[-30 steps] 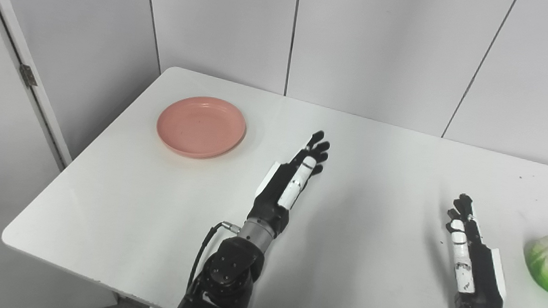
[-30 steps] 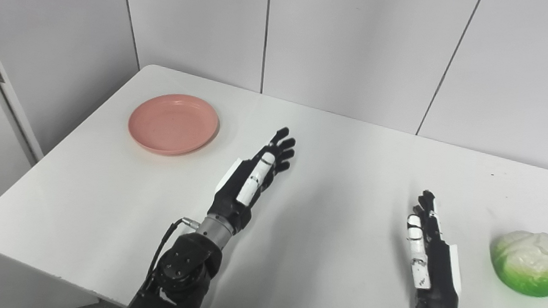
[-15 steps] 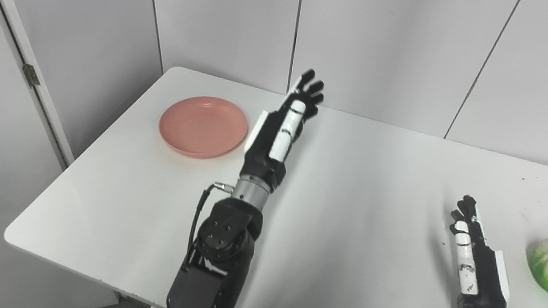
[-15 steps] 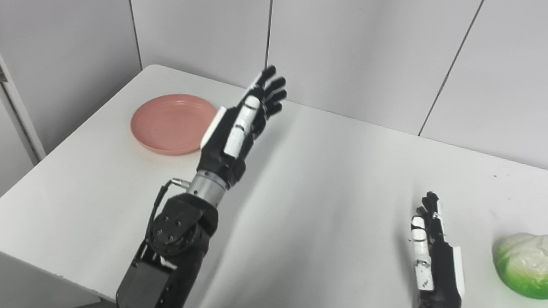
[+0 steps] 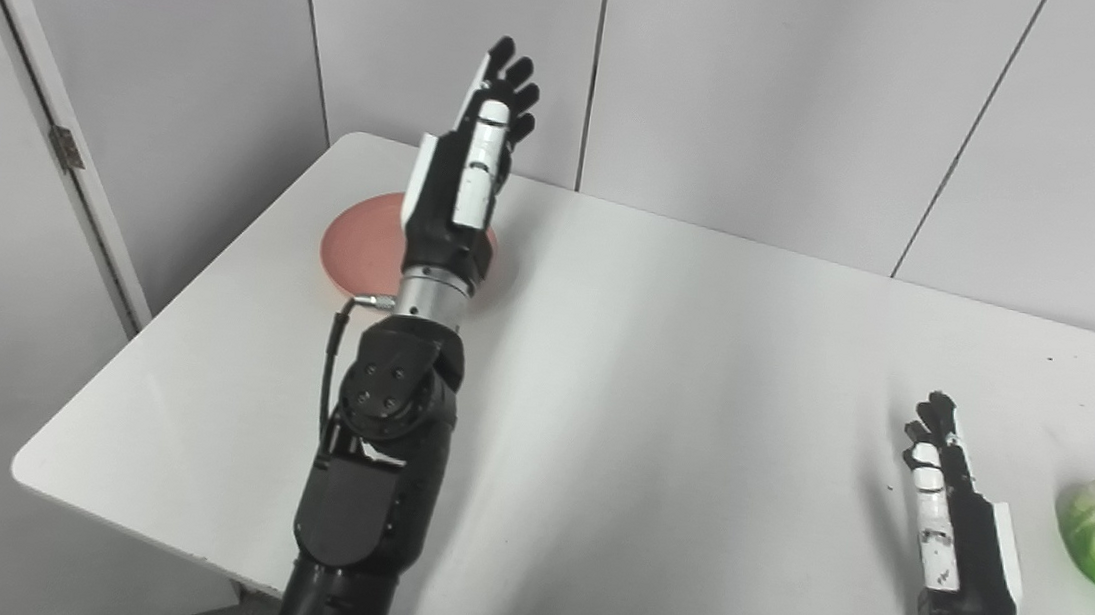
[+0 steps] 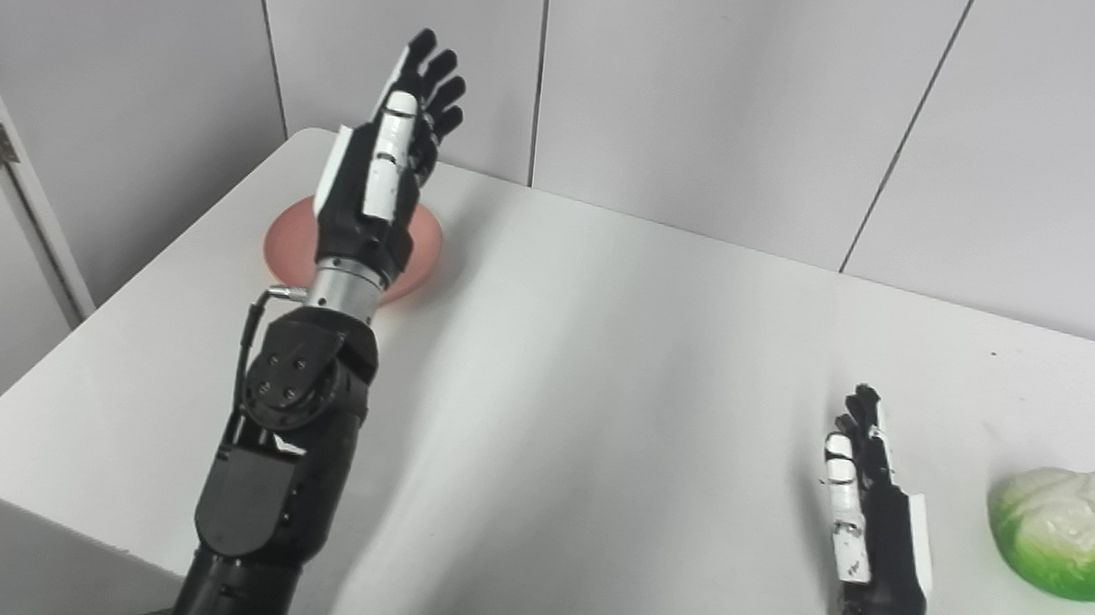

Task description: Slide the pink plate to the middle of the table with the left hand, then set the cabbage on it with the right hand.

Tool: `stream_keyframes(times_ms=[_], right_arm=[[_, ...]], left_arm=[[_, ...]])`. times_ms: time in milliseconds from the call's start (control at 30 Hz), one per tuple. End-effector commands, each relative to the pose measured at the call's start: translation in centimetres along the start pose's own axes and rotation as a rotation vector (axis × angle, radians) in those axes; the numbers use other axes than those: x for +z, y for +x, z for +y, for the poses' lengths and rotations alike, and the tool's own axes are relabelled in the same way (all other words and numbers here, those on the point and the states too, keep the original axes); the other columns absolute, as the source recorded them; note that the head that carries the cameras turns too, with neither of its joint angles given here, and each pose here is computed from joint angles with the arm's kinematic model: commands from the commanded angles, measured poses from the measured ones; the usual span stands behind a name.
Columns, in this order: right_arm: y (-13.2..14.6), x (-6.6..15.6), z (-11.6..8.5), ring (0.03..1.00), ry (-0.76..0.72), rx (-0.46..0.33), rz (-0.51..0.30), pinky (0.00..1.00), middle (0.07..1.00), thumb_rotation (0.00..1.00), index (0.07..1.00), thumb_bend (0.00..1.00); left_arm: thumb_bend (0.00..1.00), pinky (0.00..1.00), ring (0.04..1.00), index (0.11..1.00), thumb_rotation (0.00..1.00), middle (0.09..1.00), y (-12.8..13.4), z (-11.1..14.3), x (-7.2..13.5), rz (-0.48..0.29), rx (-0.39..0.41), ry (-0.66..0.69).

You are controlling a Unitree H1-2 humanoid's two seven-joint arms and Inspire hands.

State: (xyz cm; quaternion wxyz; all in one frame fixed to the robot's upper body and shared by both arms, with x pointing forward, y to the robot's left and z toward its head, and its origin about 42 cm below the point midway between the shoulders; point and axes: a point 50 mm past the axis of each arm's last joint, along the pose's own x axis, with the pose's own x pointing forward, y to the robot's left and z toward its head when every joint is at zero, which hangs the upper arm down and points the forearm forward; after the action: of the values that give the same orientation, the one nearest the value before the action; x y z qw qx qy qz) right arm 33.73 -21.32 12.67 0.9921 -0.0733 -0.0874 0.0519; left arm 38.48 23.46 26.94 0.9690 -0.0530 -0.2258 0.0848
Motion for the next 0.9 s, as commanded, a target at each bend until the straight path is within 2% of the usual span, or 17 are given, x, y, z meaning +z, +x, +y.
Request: stream_keyframes(times_ms=[0, 367, 667, 867], right_arm=[[-1.0, -1.1, -0.7, 0.965, 0.000, -0.005, 0.029, 0.98, 0.975, 1.00, 0.982, 0.12], [-1.2, -0.9, -0.7, 0.960, -0.019, -0.001, 0.032, 0.97, 0.974, 1.00, 0.981, 0.10], [-1.3, -1.0, -0.8, 0.976, -0.005, 0.006, 0.040, 0.99, 0.986, 1.00, 0.988, 0.11], [-1.3, -0.9, -0.8, 0.980, 0.007, 0.011, 0.038, 1.00, 0.985, 1.00, 0.989, 0.11]], left_arm=[[0.45, 0.94, 0.944, 0.950, 1.00, 0.957, 1.8, 0.5, 1.8, -0.087, 0.005, 0.009], [0.44, 0.91, 0.926, 0.919, 1.00, 0.925, 3.6, 5.4, 1.8, -0.083, 0.120, 0.068], [0.44, 0.92, 0.931, 0.910, 1.00, 0.922, 4.8, 9.7, 0.7, -0.035, 0.205, 0.080], [0.43, 0.91, 0.924, 0.915, 1.00, 0.920, 5.2, 11.7, -0.3, -0.012, 0.250, 0.072]])
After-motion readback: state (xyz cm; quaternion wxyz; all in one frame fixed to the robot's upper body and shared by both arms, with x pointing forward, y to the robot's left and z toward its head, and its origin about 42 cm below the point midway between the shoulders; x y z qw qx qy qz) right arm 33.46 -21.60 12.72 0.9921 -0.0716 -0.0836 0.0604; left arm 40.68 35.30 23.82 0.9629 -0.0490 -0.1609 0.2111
